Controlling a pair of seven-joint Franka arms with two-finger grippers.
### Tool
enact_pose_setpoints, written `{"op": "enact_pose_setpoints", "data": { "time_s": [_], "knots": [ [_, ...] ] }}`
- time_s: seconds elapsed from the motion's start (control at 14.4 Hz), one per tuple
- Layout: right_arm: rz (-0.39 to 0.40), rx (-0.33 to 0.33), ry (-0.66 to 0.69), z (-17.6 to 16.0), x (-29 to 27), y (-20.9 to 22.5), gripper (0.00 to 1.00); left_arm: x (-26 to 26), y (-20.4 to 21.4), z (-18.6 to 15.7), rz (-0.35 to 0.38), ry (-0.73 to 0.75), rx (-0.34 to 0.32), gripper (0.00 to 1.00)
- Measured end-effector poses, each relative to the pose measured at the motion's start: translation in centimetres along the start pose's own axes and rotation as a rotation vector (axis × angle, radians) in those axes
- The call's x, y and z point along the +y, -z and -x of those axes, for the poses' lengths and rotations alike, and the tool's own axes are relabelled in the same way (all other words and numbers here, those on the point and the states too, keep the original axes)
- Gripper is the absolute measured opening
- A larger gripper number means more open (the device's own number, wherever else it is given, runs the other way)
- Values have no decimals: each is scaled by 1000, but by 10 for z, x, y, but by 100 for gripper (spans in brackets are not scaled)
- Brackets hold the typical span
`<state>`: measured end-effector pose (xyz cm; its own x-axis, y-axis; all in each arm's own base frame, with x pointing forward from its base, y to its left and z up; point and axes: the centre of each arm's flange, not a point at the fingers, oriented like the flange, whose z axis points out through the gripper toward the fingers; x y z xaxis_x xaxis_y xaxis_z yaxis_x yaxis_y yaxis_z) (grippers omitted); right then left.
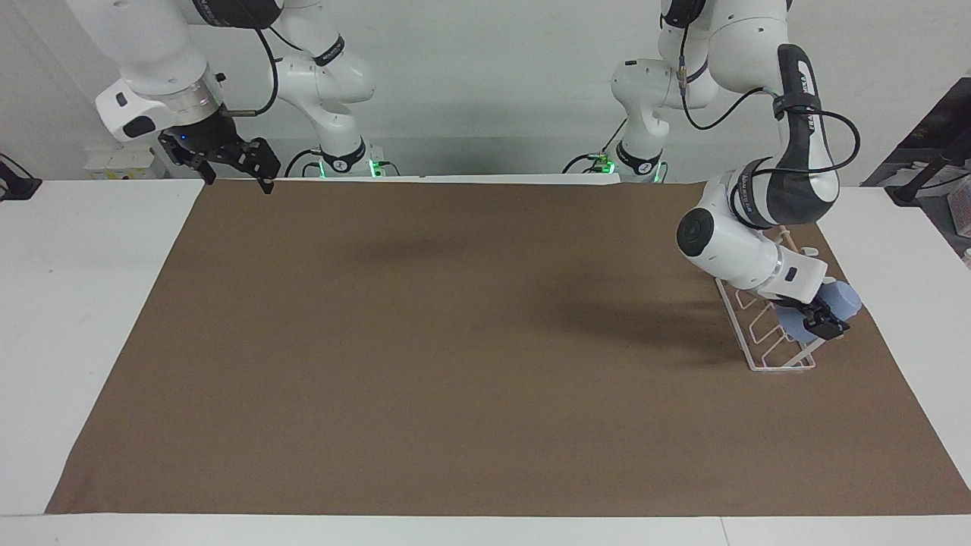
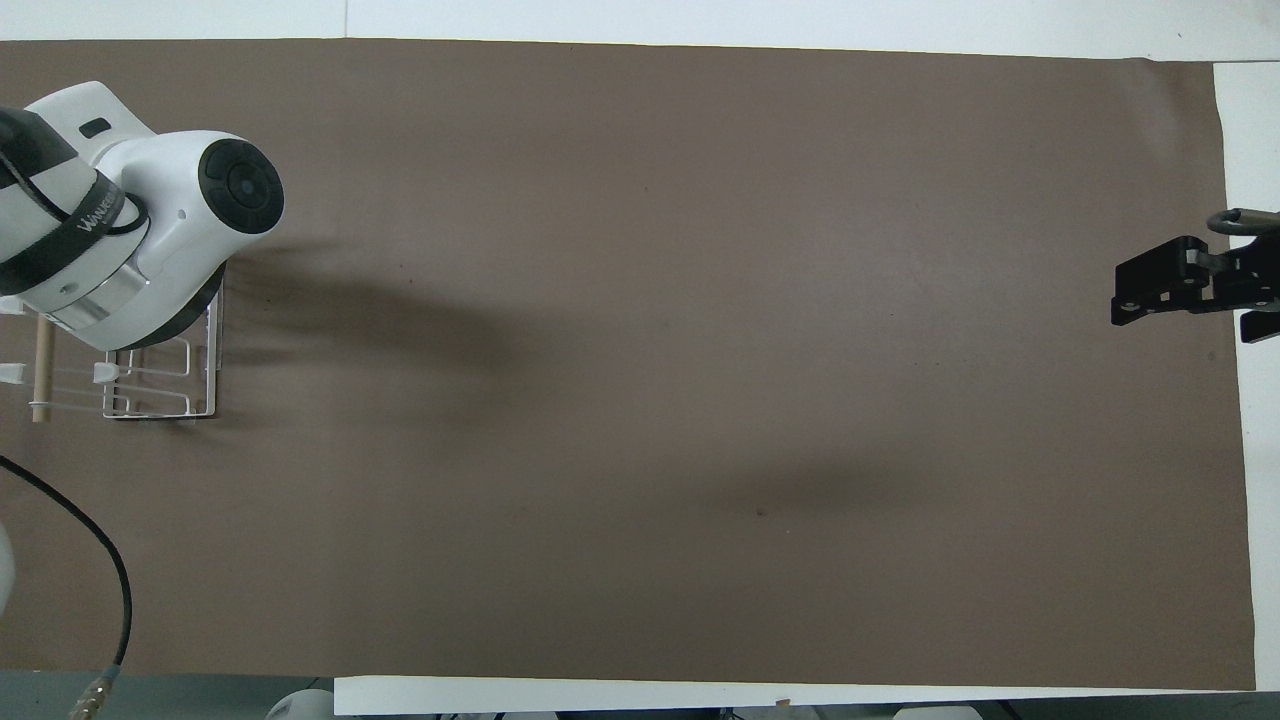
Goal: Hang cup on cup holder
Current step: 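Hang the cup on a rack peg with the left gripper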
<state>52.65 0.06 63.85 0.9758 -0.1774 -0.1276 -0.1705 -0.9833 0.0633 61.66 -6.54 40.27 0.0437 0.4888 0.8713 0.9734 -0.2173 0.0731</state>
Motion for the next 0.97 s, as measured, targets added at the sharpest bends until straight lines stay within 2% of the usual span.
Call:
{"op": "enact_pose_setpoints", "data": {
  "time_s": [0.55,0.69,0.83,0.97],
  "knots": [
    [0,0,0,0,0,0,100,-5,-4,18,-4,-35,-6,76],
    [0,0,0,0,0,0,100,-5,-4,19,-5,-40,-7,79],
    [0,0,0,0,0,0,100,-6,-5,19,-12,-41,-14,99],
    [0,0,0,0,0,0,100,-7,-5,20,-20,-39,-26,100]
  ]
}}
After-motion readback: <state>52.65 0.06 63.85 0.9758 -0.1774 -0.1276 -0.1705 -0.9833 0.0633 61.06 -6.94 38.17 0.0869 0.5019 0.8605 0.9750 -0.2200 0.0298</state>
